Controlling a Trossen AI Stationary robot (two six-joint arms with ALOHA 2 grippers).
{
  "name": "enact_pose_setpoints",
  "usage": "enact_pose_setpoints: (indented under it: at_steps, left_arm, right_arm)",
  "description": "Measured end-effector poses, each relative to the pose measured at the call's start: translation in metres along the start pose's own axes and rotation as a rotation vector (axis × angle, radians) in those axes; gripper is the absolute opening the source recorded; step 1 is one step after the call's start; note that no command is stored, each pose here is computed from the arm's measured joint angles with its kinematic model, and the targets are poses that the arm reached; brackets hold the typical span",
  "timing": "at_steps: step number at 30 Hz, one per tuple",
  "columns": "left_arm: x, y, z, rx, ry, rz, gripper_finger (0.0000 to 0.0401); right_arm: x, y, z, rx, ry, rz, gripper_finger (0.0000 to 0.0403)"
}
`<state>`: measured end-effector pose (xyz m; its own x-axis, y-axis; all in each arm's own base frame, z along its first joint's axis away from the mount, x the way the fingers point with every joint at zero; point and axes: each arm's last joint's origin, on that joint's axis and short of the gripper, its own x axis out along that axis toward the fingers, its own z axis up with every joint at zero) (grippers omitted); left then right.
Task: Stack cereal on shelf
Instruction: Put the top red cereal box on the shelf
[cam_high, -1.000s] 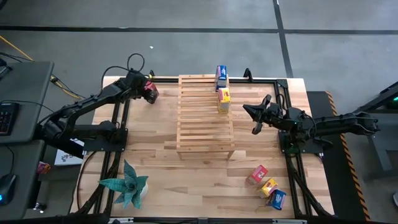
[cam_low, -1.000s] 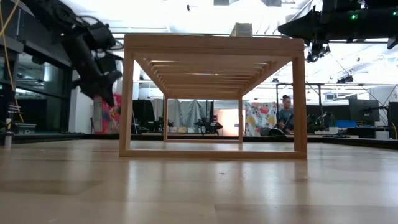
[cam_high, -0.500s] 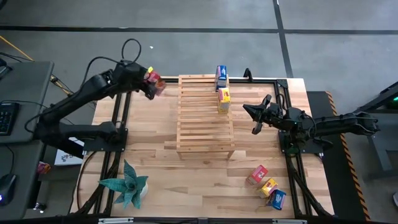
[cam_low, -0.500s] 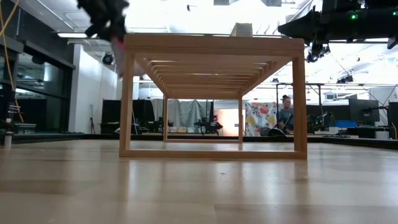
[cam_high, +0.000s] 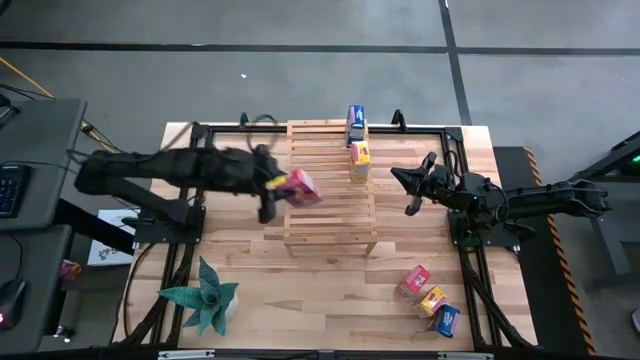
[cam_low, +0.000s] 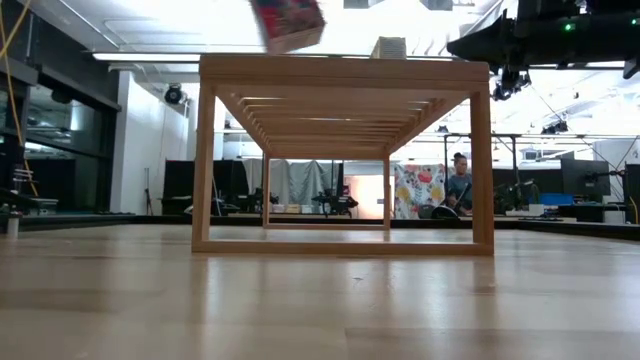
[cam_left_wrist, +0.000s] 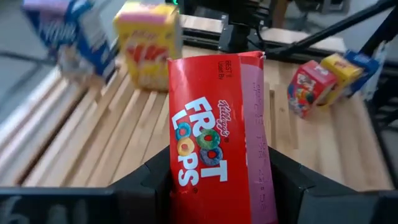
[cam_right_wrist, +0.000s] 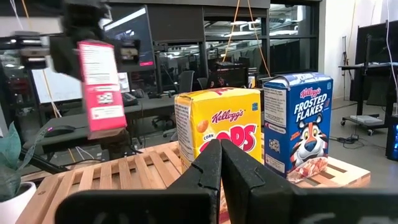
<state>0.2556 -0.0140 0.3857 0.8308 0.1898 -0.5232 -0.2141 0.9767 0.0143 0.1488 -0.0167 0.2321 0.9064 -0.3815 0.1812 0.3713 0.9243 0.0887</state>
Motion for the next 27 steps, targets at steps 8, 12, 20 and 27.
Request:
enact_pose_setpoints:
  at_steps: [8,12,20,27]
  left_arm:
    - [0.049,-0.040,0.048,0.264,0.008,-0.049,0.0161]
    - [0.077,-0.047,0.056,0.338,0.030,-0.051,0.0161]
    - [0.133,-0.050,0.048,0.357,0.070,-0.066,0.0161]
    - [0.154,-0.056,0.045,0.390,0.044,-0.173,0.0161]
  right_arm:
    - [0.000,0.000,-0.001,-0.001,0.010,-0.007,0.0000]
    - [0.000,0.000,-0.001,-0.002,0.014,-0.010,0.0000]
    - [0.000,0.000,-0.001,-0.002,0.014,-0.010,0.0000]
    - [0.000,0.000,-0.001,-0.002,0.014,-0.011,0.0000]
